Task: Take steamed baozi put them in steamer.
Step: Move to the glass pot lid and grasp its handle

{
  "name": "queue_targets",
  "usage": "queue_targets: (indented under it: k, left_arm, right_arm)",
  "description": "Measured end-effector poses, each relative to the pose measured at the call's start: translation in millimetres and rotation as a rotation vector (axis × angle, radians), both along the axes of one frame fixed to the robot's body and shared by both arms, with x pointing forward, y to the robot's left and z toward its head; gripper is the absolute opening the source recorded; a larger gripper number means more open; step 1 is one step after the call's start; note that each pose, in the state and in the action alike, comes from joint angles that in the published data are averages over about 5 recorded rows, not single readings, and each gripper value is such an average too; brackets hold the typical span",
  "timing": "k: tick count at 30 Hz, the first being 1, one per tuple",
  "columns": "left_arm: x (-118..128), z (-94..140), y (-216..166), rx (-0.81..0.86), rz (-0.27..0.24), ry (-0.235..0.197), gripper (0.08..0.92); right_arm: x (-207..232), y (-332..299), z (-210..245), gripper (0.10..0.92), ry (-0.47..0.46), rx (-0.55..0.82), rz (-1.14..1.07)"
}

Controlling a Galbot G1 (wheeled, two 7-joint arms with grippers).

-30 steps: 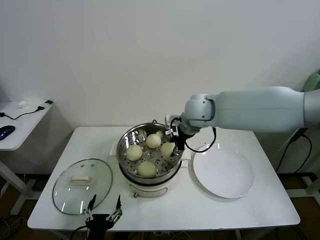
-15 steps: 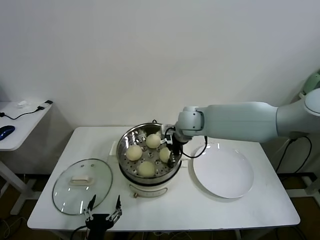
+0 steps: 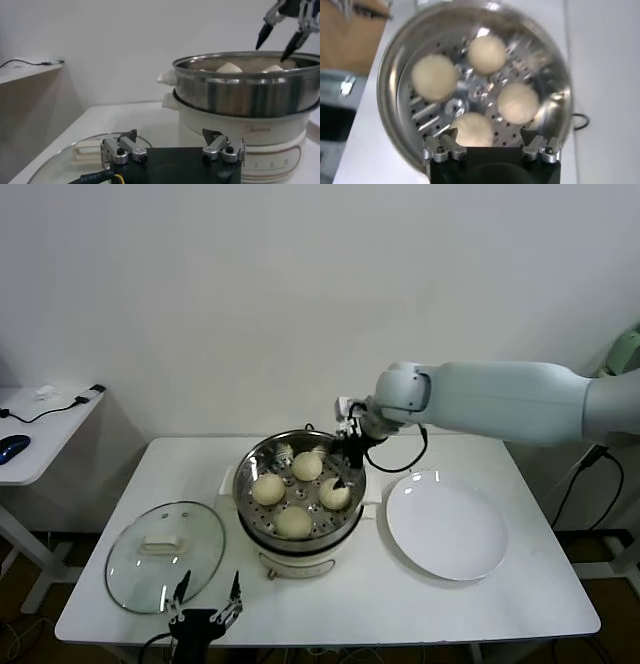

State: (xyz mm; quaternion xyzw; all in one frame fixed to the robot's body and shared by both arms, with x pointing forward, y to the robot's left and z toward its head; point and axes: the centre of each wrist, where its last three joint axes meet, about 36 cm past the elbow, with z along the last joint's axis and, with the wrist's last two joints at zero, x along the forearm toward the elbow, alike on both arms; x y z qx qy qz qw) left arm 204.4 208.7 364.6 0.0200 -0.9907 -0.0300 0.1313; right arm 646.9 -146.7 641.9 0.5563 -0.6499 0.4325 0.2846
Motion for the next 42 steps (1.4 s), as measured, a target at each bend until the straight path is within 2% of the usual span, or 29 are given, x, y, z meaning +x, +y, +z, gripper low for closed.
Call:
queue_targets:
  k: [8, 14, 25, 30, 35, 42]
  left_arm:
    - [7, 4, 6, -0.015, 0.011, -0.024, 0.823]
    - [14, 4, 12, -0.012, 0.008, -0.040, 0.823]
    - [34, 0, 26, 0.023, 0.005, -0.070, 0.823]
    - [41, -5, 27, 0.036, 0.013, -0.082, 0.823]
    - [46, -10, 32, 0.073, 0.030, -0.096, 0.823]
    - [51, -19, 42, 0.191, 0.058, -0.134, 0.823]
  right_arm:
    - [-2, -53, 15, 0.823, -0.182, 0.293, -0.170]
    - [-20, -109, -8, 0.823, -0.331, 0.517, -0.390]
    - [-84, -158, -102, 0.823, -0.491, 0.852, -0.635]
    - [-124, -184, -164, 0.823, -0.544, 0.981, -0.789]
    - [-186, -202, -238, 0.823, -0.554, 1.029, -0.964]
    - [-287, -198, -325, 0.823, -0.502, 1.002, -1.184]
